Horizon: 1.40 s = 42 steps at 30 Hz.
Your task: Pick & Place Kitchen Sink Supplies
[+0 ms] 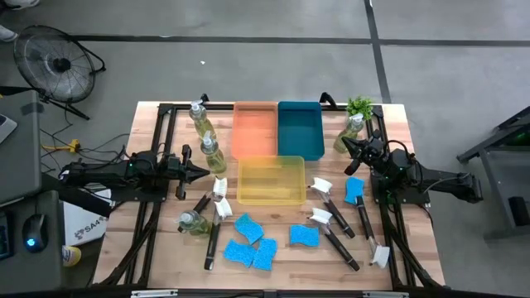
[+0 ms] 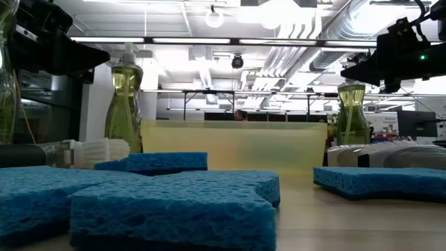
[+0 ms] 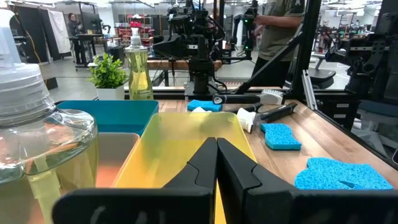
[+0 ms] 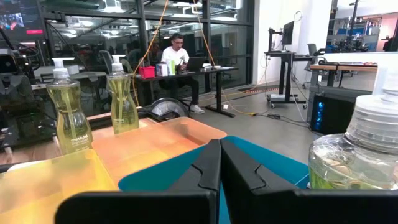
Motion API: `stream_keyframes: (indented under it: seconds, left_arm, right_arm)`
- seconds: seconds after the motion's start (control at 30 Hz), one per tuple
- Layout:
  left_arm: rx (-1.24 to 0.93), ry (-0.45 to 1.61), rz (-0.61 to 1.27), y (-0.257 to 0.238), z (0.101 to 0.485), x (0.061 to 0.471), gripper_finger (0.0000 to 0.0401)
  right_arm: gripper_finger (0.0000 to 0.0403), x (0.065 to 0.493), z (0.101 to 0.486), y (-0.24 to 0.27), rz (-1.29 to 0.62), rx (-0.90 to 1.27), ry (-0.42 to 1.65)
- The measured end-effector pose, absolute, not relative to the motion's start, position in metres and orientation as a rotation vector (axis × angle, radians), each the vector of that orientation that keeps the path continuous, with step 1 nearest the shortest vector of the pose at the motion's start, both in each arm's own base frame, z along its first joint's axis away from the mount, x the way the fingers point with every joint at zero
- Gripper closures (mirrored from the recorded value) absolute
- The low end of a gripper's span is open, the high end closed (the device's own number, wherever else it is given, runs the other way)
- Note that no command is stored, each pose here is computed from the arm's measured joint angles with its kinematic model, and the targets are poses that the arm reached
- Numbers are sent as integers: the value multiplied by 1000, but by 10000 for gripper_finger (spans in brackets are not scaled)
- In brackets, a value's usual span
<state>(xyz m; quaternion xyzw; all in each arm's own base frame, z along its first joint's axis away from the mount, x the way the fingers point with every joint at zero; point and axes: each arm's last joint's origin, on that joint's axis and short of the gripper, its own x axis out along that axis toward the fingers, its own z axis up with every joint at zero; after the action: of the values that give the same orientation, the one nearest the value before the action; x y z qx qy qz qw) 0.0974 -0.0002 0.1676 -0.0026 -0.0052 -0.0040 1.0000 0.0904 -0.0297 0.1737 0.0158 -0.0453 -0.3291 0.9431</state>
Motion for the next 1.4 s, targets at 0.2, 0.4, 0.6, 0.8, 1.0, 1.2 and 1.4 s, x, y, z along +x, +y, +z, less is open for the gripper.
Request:
stream_keyframes:
  seconds: [0.2,0.4,0.6,0.8,1.0,1.2,1.4]
  left_arm:
    - [-5,-10,-8,0,168,97,400]
    - [-5,-10,-8,0,168,97,400]
    - [-5,-10,-8,0,168,97,400]
    - [-5,-10,-8,0,168,97,400]
    - [-5,-10,-8,0,168,97,400]
    - [-5,-10,-8,0,168,97,400]
    - [-5,-10,-8,0,168,97,400]
  right_arm:
    - [402,90,174,-30,-671,32,-93]
    - [402,90,174,-30,-671,32,-92]
    - [402,90,174,-30,-671,32,-93]
    - [402,90,174,-30,-671,32,-92]
    - [402,90,174,-30,-670,46,-98]
    - [402,90,175,-29,-648,186,-157]
    - [402,90,185,-29,-653,217,-51]
